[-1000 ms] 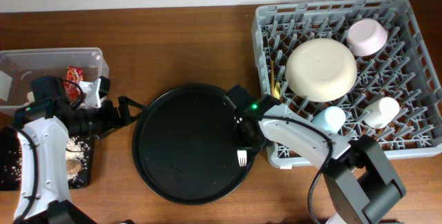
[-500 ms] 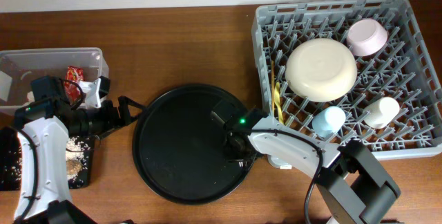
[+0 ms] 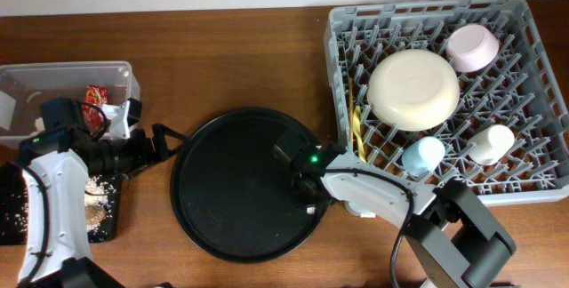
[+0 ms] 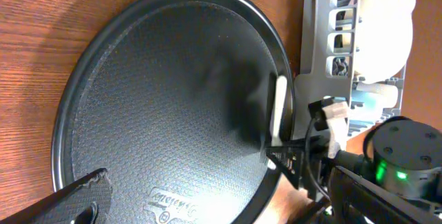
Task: Sort waste into correct bins and load items into the dishwasher rack
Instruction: 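Grasp the white fork with the right gripper and lift it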
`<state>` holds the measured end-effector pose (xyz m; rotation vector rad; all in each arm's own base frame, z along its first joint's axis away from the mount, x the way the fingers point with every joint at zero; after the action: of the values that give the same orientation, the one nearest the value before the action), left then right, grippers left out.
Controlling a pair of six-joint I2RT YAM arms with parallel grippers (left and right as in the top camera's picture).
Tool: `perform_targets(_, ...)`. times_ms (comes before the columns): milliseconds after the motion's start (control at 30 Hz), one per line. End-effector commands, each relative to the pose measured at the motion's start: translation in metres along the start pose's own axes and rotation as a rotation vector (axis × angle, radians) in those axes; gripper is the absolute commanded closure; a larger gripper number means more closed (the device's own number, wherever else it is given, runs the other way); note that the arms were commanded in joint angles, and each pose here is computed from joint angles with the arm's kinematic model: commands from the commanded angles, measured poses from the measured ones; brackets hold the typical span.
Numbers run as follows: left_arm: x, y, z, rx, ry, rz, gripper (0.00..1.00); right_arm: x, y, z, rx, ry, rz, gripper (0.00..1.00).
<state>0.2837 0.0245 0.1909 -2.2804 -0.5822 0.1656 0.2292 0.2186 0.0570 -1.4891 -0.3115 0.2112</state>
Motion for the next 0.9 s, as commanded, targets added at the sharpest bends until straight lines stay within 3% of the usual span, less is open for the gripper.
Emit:
perform_targets(0, 0.003, -0.002, -0.002, -0.007, 0.004, -0.009, 0.01, -0.007, 0.009, -0.004, -0.020, 0.007, 0.009, 0.62)
perform_targets(167, 0.003, -0.002, -0.002, -0.007, 0.004, -0.009, 0.01, -0.007, 0.009, -0.004, -0.021, 0.007, 0.010, 0.64)
perform_targets(267, 0.003, -0.002, -0.002, -0.007, 0.004, -0.009, 0.01, -0.007, 0.009, -0.003, -0.018, 0.007, 0.010, 0.73)
perform_targets(867, 0.003, -0.002, -0.002, -0.007, 0.004, -0.009, 0.01, 0.011, -0.012, 0.008, 0.027, -0.028, -0.026, 0.81)
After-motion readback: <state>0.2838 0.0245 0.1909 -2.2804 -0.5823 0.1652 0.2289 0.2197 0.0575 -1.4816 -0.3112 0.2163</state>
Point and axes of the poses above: each gripper's point midway between its finger pads, its own y axis out along the fingers, its own z axis along the line the jaws close on, x = y × z, the point moved 5 cm from there along -y, back along the fingers, and after that the axes turned 15 degrees about -y, right-handed, at the moved point
